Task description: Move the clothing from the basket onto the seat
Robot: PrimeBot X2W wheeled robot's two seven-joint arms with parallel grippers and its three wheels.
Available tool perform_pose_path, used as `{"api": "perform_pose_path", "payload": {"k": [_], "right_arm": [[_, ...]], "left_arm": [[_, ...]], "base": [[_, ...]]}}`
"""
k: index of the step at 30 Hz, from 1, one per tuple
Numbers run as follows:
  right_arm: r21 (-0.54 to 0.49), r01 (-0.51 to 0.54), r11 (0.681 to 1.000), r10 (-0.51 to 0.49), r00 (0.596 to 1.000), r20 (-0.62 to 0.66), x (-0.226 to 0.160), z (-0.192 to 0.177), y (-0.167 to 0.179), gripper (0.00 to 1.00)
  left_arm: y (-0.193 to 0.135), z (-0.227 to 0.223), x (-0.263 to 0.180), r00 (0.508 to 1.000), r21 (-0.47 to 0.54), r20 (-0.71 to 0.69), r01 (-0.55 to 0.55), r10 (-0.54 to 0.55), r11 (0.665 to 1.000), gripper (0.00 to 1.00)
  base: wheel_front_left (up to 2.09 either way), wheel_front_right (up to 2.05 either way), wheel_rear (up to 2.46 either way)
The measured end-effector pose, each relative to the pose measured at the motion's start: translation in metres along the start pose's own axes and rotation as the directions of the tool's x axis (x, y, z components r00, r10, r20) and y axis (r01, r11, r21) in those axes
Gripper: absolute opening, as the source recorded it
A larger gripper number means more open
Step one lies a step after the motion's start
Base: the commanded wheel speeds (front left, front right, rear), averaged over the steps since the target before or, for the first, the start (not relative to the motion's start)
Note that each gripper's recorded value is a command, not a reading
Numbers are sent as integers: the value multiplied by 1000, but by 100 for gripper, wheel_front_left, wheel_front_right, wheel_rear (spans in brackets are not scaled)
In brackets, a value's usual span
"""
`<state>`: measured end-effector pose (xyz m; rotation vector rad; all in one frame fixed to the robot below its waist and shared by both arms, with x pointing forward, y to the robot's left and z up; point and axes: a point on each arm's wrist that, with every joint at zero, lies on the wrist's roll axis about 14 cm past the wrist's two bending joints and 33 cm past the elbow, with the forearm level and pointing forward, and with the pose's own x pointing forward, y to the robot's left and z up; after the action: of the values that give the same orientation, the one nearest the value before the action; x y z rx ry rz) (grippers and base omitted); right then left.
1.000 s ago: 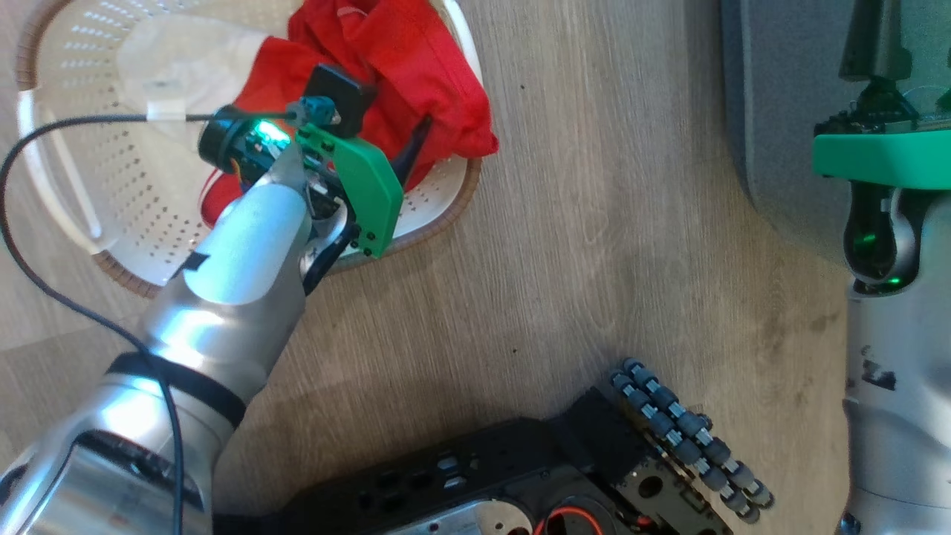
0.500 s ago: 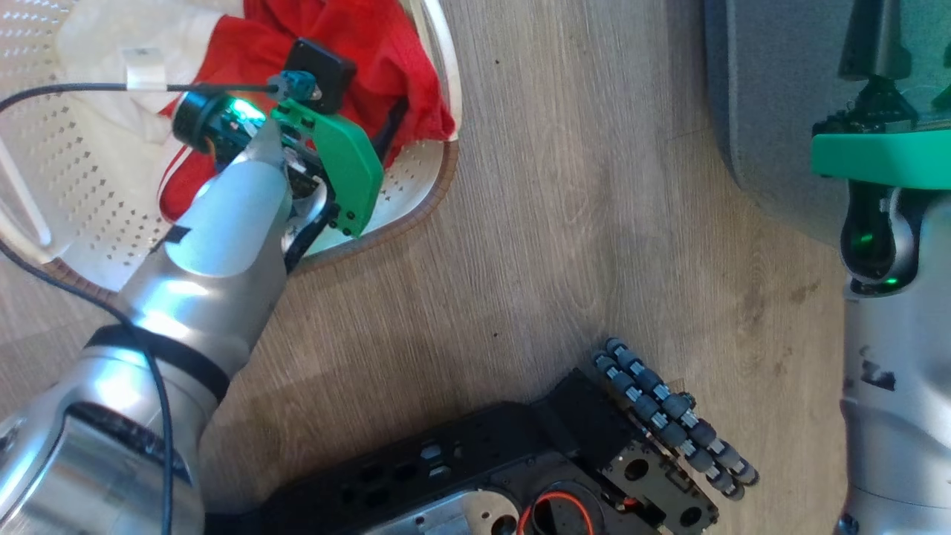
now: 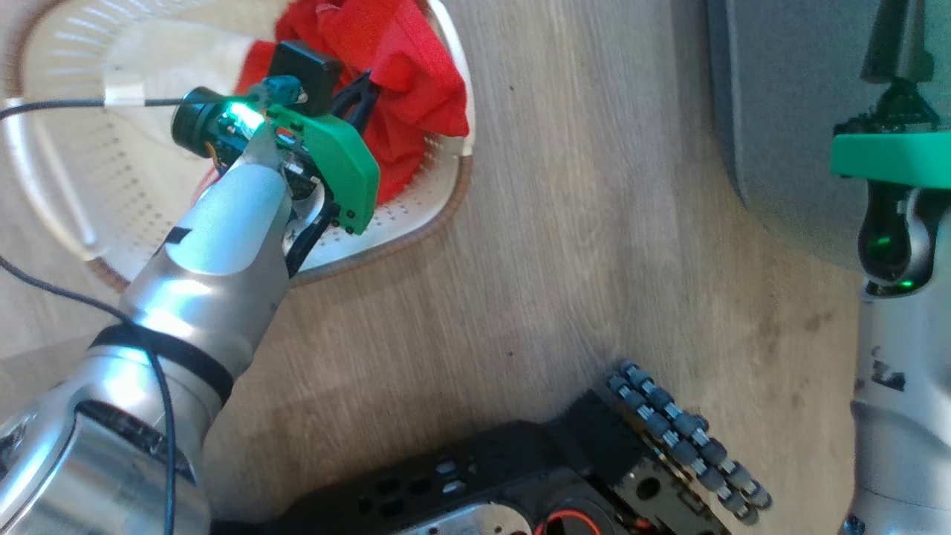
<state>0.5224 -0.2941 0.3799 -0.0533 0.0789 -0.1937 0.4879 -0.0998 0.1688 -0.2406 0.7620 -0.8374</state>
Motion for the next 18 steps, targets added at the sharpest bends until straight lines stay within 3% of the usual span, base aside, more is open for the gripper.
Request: {"api": "perform_pose_path", "payload": {"k": [8,18], "right_arm": [[8,-8,1000,8,1000,21,-12,19,6,100],[60,-51,997,47,997,66,-40,57,23,100]], "left_arm": [[17,58,-43,982,-59,153,-101,109,993,0],[7,122,-141,888,-104,385,-227,250,968,0]], "base": [[0,0,0],[0,0,0]]}}
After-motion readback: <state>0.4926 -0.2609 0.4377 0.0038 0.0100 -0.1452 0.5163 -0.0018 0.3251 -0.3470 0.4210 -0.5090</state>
